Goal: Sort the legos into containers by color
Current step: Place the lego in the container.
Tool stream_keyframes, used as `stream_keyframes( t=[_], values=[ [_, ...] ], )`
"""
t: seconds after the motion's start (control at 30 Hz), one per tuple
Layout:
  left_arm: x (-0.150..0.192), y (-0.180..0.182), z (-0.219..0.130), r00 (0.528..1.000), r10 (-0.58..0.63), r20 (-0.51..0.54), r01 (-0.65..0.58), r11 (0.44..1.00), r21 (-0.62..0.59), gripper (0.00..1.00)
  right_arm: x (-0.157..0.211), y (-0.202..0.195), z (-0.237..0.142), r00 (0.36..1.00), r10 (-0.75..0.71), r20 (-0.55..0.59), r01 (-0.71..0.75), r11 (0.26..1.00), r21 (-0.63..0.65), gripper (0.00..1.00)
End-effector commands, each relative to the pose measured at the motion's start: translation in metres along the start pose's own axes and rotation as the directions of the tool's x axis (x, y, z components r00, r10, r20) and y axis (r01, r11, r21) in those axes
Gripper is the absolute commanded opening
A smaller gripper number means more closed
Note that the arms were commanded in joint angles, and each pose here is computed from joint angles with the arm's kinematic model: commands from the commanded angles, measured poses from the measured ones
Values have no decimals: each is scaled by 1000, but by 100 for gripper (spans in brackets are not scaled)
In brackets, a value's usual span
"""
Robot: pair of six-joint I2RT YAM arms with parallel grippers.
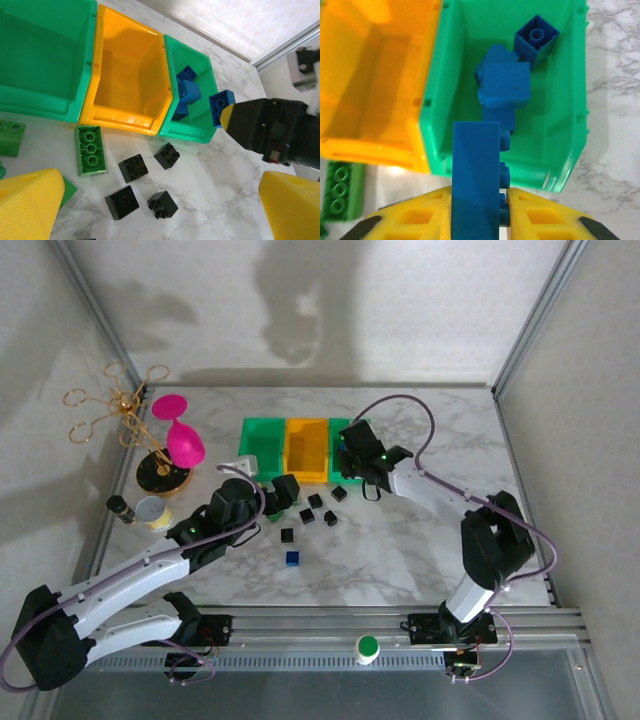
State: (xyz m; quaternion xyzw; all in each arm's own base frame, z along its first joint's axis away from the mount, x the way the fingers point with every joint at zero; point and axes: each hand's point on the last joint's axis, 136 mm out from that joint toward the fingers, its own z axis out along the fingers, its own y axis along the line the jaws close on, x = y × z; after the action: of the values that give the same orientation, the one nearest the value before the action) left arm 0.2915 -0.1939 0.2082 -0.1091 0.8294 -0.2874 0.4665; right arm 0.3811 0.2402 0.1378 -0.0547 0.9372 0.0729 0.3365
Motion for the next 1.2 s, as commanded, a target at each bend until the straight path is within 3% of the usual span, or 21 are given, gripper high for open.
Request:
stream_keyframes(
  t=[0.0,0.7,1.0,1.17],
  values=[
    [-20,-18,1,999,-2,49,0,999,47,99,-20,-10,12,999,-17,36,14,997,77,30],
    [-17,-13,11,999,-1,34,0,1000,30,100,-65,-19,78,999,25,31,-26,998,50,29],
    [-16,-10,11,1000,-3,30,2,1000,28,100,-65,-21,97,1000,23,6,-23,998,55,33],
    [-17,-10,11,999,-4,32,3,1000,30,100,-75,-17,89,999,22,29,-23,999,38,39]
  ],
)
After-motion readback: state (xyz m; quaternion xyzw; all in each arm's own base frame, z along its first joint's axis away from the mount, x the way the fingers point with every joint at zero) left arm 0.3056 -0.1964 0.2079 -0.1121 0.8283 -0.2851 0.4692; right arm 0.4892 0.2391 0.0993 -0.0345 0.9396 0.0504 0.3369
